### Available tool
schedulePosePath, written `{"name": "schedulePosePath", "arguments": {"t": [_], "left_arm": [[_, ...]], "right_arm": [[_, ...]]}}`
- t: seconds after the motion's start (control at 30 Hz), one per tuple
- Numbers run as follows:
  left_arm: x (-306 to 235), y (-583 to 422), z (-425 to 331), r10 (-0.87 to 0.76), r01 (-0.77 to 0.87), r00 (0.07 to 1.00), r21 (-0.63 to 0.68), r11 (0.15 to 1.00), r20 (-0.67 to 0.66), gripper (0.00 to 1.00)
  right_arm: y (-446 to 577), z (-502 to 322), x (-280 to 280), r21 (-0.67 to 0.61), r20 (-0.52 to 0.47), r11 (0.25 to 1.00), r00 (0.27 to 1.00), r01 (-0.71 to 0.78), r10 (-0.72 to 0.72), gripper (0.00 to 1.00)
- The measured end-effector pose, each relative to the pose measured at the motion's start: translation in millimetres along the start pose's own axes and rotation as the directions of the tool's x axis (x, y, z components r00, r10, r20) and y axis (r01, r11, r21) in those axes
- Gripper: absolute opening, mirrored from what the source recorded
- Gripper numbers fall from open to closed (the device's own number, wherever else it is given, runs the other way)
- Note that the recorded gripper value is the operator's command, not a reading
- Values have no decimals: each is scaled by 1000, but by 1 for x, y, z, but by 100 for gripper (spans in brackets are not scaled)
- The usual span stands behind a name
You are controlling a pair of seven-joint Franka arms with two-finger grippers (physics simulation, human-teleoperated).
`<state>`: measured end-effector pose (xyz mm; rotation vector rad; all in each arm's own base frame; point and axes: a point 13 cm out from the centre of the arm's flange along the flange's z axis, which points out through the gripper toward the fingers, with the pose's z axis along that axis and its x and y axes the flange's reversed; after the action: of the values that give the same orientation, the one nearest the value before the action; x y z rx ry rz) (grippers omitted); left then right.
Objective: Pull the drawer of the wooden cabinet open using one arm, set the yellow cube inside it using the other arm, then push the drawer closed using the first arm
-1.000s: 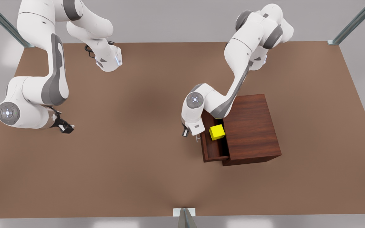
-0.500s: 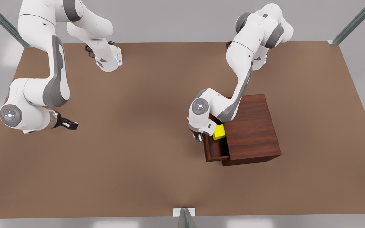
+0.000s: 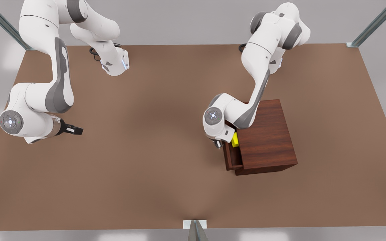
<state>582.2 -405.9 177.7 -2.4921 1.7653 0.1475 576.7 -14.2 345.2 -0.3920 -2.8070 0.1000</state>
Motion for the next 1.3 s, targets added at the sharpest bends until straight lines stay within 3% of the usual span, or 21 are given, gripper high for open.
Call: {"name": "schedulePosePath", "arguments": {"t": [0.57, 0.6, 0.63, 0.73, 0.83, 0.93, 1.07, 1.2, 1.3], "left_arm": [[-52, -45, -10, 86, -85, 994, -18, 996, 73, 0], [-53, -47, -14, 90, -89, 993, -16, 996, 72, 34], [-53, -52, -24, 90, -89, 994, -9, 996, 63, 100], [-94, -109, -135, 0, 5, 997, 64, 998, -82, 100], [-230, -164, -236, -60, 72, 979, 59, 996, -193, 100], [-348, -178, -252, 75, -75, 978, 5, 997, -192, 100], [-375, -131, -236, 449, -459, 866, 3, 888, -221, 100], [-331, -118, -241, 757, -754, 631, 97, 650, -171, 100], [-328, -120, -242, 871, -862, 473, 135, 488, -133, 100]], "right_arm": [[-8, -6, -1, -3, 7, 998, 998, 65, -65, 100], [-8, -6, -1, -3, 6, 998, 998, 70, -70, 100], [-7, -6, -1, -3, 6, 997, 997, 73, -73, 100], [-7, -6, -1, -2, 5, 997, 997, 82, -82, 100], [-7, -6, -1, -2, 5, 996, 996, 89, -89, 100], [-7, -5, -1, -2, 4, 995, 995, 95, -95, 100], [-7, -5, -1, -2, 2, 995, 995, 102, -102, 100], [-6, -5, 0, -2, 2, 994, 994, 109, -109, 100], [-6, -5, 0, -2, 2, 994, 994, 112, -112, 100]]}}
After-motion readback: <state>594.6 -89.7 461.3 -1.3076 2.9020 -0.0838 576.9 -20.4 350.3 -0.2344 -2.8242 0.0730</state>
